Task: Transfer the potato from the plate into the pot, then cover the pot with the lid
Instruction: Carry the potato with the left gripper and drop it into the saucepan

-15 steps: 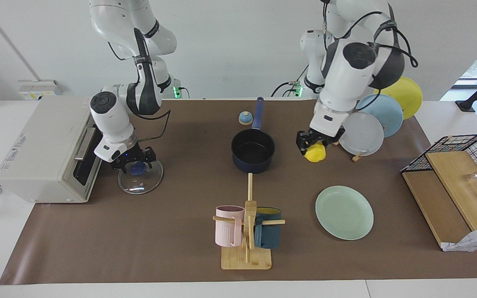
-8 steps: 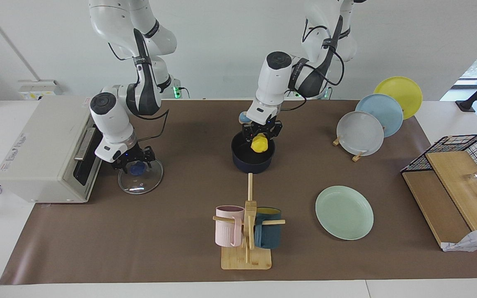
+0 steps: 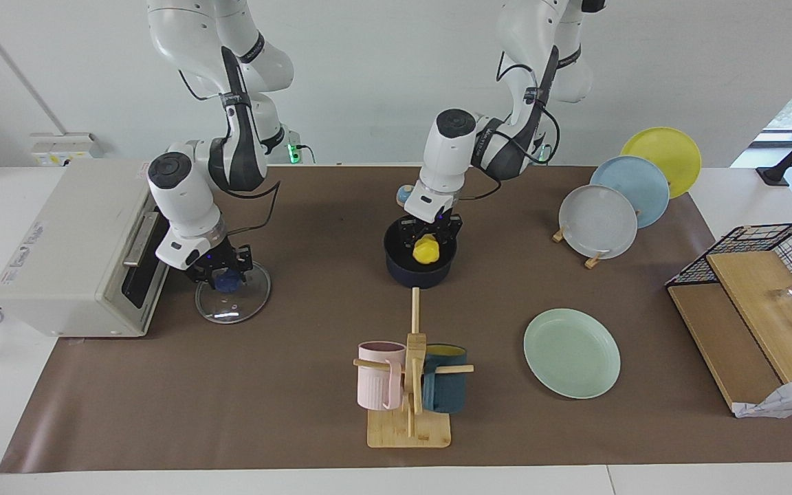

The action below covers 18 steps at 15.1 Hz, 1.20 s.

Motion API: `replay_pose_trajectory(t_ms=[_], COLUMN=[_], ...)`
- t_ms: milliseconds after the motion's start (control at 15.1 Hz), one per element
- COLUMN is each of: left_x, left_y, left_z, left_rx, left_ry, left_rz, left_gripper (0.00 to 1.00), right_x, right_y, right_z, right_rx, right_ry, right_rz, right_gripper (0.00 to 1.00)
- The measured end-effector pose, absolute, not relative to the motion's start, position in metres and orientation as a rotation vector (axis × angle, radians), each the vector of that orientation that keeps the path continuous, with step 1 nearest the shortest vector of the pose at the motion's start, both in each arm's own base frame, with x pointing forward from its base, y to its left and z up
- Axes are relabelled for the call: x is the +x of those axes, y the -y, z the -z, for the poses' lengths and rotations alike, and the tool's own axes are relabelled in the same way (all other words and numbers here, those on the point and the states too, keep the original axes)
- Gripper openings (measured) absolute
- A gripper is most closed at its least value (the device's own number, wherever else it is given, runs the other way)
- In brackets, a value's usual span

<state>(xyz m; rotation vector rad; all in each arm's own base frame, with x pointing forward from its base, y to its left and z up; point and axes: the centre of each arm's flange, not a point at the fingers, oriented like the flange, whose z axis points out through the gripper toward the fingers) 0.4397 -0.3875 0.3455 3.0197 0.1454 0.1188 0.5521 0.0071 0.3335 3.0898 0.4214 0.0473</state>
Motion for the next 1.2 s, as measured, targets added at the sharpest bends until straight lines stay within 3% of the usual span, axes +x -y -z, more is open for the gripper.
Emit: replay_pose_trajectory(t_ms=[398,996,1195], left_x=[0.429,0.417,0.417], left_y=[0.394,0.399,0.398], left_z=[-0.335,-0.327,-0.326], left_rx=[3.037,3.066,3.068], left_ry=[-0.07,0.022,0.04], left_rz=[-0.097,-0.094,-0.095], left_gripper=[0.67,0.67,0.93], right_x=[0.578,0.589,0.586], right_y=[-0.028,-0.09,-0.108], right_z=[-0.392,-0.473,-0.475], right_rx=[3.15,3.174,3.174], right_ry=[-0.412,-0.332,-0.301], right_rz=[-0.018,0.057,0.077], right_gripper=[0.67,0.67,0.67])
